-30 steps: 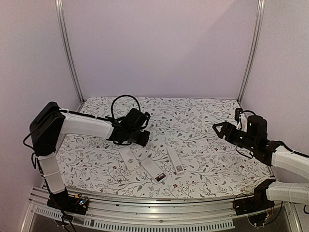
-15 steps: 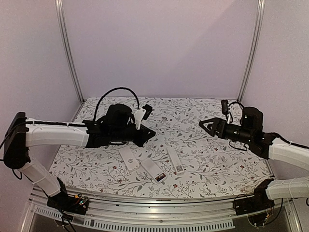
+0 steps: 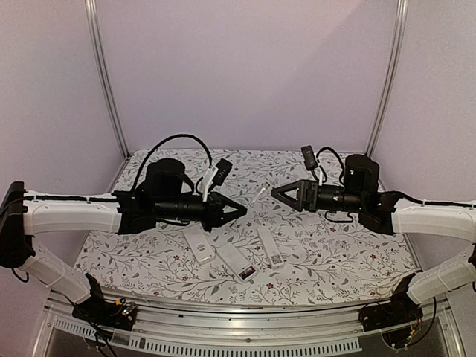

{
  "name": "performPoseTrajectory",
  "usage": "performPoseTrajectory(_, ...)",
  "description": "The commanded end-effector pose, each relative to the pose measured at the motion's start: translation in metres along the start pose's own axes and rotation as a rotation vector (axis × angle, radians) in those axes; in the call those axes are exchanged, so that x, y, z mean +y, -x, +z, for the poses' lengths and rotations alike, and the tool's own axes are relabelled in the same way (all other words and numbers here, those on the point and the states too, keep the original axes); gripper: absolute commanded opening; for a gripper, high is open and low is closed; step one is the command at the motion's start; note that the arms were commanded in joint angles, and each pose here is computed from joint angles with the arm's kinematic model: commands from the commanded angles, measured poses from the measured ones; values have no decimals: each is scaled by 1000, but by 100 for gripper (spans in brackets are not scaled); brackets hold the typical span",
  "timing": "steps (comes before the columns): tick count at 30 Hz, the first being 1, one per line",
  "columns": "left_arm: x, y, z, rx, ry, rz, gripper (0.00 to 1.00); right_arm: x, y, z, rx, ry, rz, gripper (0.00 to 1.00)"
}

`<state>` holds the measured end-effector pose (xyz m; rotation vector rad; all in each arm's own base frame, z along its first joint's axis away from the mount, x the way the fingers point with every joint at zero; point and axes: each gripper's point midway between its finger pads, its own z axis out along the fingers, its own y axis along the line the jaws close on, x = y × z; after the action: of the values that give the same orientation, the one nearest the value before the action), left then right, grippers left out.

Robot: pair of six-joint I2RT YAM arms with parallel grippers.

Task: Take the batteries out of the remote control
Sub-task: Pass from the left arm to the right

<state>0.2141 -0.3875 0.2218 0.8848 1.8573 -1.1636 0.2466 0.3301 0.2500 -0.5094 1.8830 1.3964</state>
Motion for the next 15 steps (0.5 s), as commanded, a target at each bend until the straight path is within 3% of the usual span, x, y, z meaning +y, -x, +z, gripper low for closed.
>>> performPoseTrajectory(1,-16,-1,-1,-11,-62,3,0,16,9,12,-18,75,13,70)
performPoseTrajectory(15,-13,-6,2,-2,-25,16,0,15,0,28,-23,104,79,58)
